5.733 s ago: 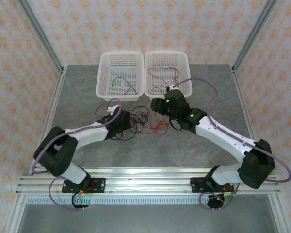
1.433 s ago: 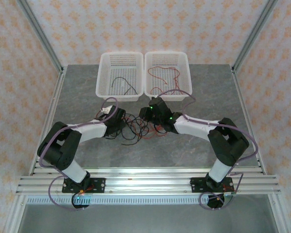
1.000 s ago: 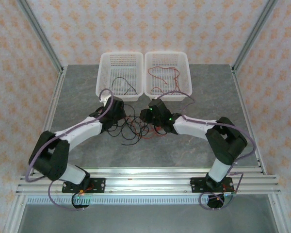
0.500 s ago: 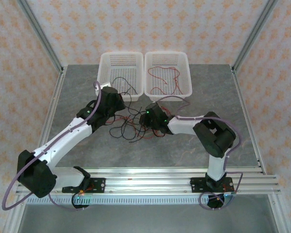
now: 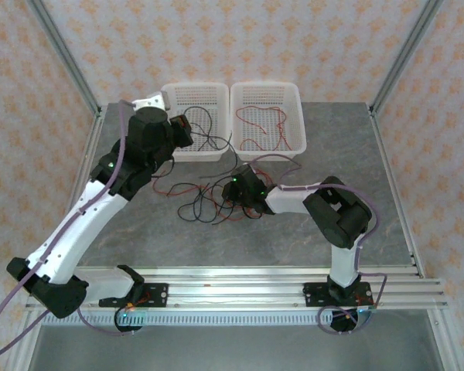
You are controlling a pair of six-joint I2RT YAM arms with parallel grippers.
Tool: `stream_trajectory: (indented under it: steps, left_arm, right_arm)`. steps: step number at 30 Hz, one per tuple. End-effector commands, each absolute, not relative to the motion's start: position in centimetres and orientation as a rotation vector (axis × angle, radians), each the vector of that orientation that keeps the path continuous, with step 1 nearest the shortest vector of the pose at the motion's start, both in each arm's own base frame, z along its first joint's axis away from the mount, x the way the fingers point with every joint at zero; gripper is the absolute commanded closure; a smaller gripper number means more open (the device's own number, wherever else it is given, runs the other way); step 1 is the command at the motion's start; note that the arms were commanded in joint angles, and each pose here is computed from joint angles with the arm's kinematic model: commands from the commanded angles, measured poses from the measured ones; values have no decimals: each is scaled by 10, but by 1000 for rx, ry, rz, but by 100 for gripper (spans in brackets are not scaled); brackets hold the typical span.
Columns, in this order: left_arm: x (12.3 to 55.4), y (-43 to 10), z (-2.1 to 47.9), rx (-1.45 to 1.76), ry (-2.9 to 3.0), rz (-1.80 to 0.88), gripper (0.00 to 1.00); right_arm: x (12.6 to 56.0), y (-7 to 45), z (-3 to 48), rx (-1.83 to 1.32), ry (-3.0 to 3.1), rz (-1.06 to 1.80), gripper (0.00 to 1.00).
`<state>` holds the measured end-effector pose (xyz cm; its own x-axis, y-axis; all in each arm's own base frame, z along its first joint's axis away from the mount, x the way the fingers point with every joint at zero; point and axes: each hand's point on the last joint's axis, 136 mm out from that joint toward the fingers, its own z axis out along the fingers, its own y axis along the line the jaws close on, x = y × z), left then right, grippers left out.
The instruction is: Untangle the cables
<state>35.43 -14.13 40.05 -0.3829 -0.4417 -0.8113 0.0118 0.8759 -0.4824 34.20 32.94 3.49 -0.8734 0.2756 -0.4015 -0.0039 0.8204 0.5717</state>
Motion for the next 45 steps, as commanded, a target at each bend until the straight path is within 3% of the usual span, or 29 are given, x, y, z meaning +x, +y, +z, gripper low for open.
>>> stream_trajectory:
  steps: [1,9,23,36,45]
  left_arm:
    - [349,-134,426,-283,1891,-438,100]
    - [367,-126,467,-270,1823,-327,100]
    - [473,-118,424,-335,1808,-83,100]
    - [559,-111,342,-344,1860,-41,100]
    - [600,-112,226,-348,2051,-24,100]
  right_arm:
    - [341,317,16,243,2554,723,70]
    - [333,313,24,234,2545,748,69]
    - [305,294,114,140,2402,804,65]
    - [259,244,143,216,2330,830,63]
    - [252,226,134,262,2334,777,63]
